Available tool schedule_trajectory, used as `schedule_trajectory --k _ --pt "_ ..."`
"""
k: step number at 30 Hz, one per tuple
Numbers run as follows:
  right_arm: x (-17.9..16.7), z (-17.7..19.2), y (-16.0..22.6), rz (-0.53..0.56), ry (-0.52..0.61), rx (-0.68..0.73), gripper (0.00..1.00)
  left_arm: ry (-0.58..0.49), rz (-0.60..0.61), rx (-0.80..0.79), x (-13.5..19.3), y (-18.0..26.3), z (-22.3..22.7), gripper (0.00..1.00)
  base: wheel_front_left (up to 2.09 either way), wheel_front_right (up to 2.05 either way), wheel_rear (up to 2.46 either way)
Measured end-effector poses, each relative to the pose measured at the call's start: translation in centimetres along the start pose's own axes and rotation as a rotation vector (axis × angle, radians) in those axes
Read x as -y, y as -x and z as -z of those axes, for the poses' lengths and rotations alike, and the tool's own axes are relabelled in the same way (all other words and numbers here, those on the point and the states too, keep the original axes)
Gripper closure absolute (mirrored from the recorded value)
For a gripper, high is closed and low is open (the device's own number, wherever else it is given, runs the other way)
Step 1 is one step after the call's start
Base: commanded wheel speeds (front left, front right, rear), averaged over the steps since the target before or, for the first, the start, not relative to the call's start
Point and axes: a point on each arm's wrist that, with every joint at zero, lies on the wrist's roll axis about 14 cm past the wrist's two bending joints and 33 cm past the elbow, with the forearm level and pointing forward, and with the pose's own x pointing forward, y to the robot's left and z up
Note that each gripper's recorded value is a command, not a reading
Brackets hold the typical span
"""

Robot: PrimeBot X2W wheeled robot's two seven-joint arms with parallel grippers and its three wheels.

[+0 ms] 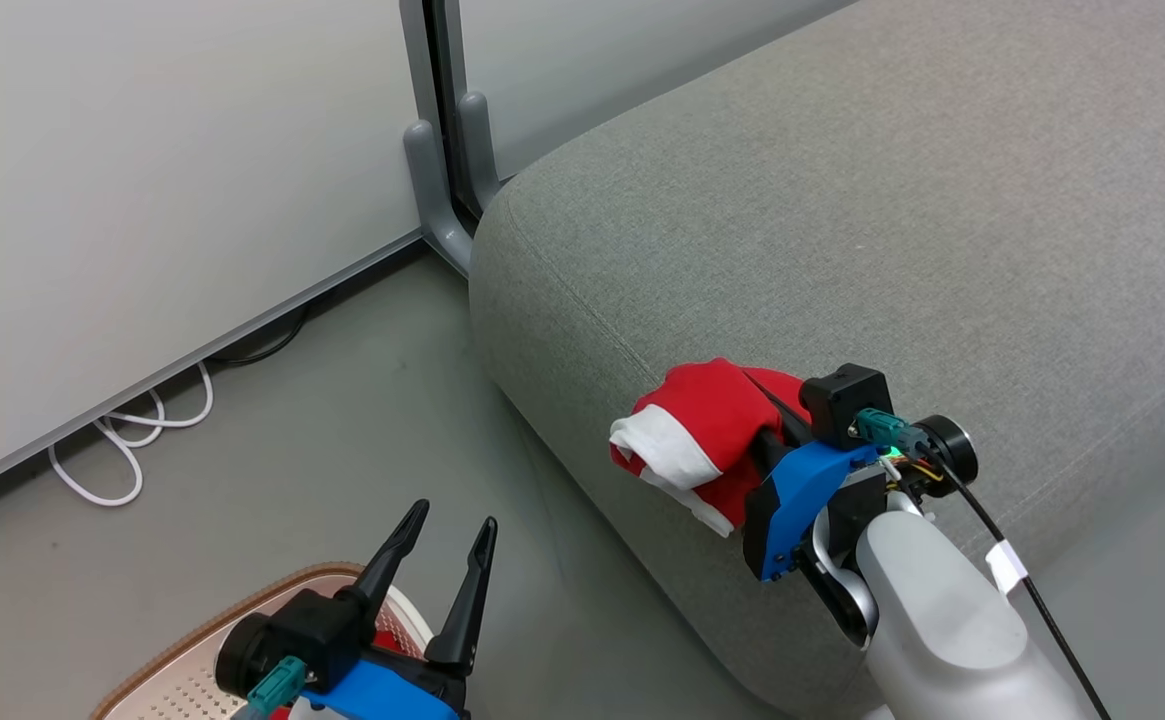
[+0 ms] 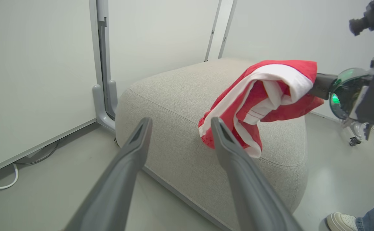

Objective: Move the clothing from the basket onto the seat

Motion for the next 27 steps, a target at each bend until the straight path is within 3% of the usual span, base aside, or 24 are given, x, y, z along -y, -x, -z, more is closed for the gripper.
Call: schedule_trajectory --k 8,19,24,27 --pt "1.2 -0.1 -1.4 0.025 -0.014 -0.047 1.00 0.004 0.004 -0.014 -0.8 -0.2 0.7 0.00 0.00 0.00 0.00" --pt "12.9 -7.7 -7.8 0.231 0.102 0.009 1.00 -0.004 0.009 0.002 -4.8 -1.6 1.5 0.00 0.00 0.00 0.00" --pt "17.8 -8.7 -11.2 0.347 0.131 0.027 1.00 0.007 -0.005 -0.033 -8.1 -1.3 4.1 0.00 0.00 0.00 0.00" --pt "19.0 -8.3 -12.8 0.386 0.138 0.049 1.00 0.010 -0.014 -0.048 -9.6 -1.2 5.4 0.00 0.00 0.00 0.00"
